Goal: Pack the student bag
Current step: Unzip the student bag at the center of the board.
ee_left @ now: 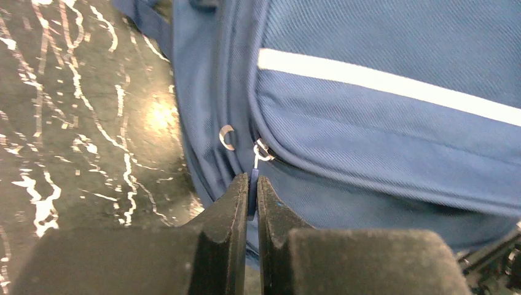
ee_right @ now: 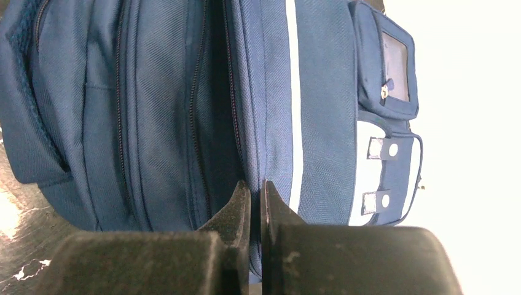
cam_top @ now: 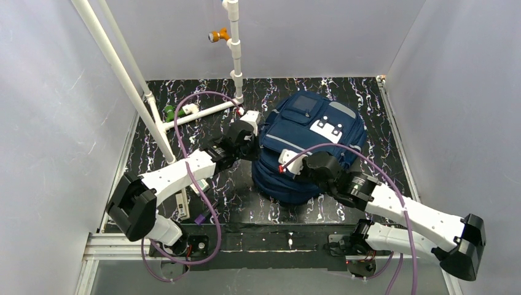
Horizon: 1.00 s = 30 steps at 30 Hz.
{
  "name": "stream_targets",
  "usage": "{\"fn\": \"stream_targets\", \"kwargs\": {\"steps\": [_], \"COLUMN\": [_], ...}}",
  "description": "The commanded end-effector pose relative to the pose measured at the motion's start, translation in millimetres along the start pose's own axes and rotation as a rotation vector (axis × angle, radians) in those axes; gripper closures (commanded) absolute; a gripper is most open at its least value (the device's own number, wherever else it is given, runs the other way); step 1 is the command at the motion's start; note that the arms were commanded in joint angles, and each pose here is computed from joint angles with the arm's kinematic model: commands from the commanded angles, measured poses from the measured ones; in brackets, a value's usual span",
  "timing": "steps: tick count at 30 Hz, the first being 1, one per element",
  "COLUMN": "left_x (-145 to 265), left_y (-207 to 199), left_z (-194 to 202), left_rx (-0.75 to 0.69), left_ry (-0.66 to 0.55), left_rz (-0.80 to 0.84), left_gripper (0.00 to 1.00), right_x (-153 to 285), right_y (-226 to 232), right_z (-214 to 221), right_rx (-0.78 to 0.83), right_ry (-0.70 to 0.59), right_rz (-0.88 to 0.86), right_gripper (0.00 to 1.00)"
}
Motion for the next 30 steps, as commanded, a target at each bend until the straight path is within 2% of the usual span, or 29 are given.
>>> {"fn": "stream_targets", "kwargs": {"steps": [1,5,9,11,15,19,20,21,22,23,25,27,30], "left_x": [9,-16,-50,-58,-73,-60,-51,-41,-35,-40,-52,-57,-57], "left_y": [52,56,29,20,28,21,20,23,25,18,14,26,28], "left_z": [-27,-50,-66,-77,-95,-103,-105,-106,-115,-124,-131,-146,-155], "left_rx": [-0.073,-0.114,-0.160,-0.173,-0.194,-0.200,-0.199,-0.207,-0.236,-0.265,-0.251,-0.224,-0.207], "left_ry": [-0.078,-0.074,-0.055,-0.022,0.030,0.028,0.017,-0.008,-0.049,-0.070,-0.126,-0.269,-0.309], "left_rz": [-0.302,-0.272,0.034,0.111,0.054,0.066,0.062,0.044,0.021,0.061,0.083,-0.016,-0.050], "left_gripper": [1.00,1.00,1.00,1.00,1.00,1.00,0.99,0.94,1.00,1.00,1.00,1.00,1.00], "right_x": [17,23,30,33,37,39,39,38,43,53,73,82,87], "right_y": [-5,1,-1,0,0,-9,-12,-12,-12,-16,-27,-33,-38], "right_z": [7,4,-7,-11,-7,-7,-7,-5,-11,-18,-21,-18,-26], "right_rx": [-0.005,0.025,0.019,0.023,0.018,-0.043,-0.061,-0.070,-0.079,-0.116,-0.172,-0.207,-0.274], "right_ry": [-0.020,-0.102,-0.204,-0.239,-0.242,-0.214,-0.197,-0.164,-0.193,-0.278,-0.329,-0.329,-0.443], "right_rz": [0.018,-0.032,-0.037,-0.051,-0.044,0.013,0.023,0.022,-0.007,0.006,0.040,0.077,0.130], "right_gripper": [0.99,0.99,0.99,0.99,0.99,0.99,0.99,0.99,0.99,0.99,0.99,0.99,0.99]}}
Point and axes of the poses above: each gripper's point midway between its finger pads, its own x axis back along the fingers, its own y axis along the line the jaws close on, z = x × y, the point moved 5 cm from there along x, back along the fingers, and after that the axes turned 4 degrees about x, right-handed, at the moved point
